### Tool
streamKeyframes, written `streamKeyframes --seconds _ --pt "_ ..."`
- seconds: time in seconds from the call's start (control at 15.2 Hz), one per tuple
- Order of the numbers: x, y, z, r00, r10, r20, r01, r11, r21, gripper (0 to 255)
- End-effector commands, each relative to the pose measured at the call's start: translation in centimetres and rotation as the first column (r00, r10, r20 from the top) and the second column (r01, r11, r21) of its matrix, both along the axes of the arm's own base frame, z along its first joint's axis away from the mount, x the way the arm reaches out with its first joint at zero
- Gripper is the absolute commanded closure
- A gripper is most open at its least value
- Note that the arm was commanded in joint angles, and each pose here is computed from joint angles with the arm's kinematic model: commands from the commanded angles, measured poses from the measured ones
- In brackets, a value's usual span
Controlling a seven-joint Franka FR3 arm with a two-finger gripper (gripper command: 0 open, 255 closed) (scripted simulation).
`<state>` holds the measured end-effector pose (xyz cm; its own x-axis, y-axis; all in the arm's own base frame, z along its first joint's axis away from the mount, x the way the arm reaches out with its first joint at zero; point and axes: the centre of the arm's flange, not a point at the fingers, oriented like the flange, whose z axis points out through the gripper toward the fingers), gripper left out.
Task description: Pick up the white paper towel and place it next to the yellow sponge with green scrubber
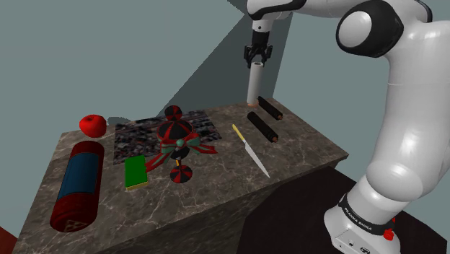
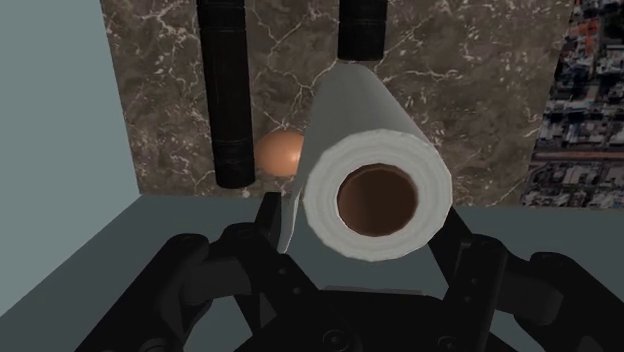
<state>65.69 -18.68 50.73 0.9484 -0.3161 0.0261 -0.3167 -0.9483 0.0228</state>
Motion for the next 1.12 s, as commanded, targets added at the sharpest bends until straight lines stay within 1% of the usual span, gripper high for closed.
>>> streamKeyframes --seconds 0.0,1.06 --pt "-0.1 2.0 0.2 1.0 0.0 0.0 0.0 1.0 0.0 255" --pt "-2.1 23.1 0.3 1.0 0.0 0.0 0.0 1.0 0.0 255"
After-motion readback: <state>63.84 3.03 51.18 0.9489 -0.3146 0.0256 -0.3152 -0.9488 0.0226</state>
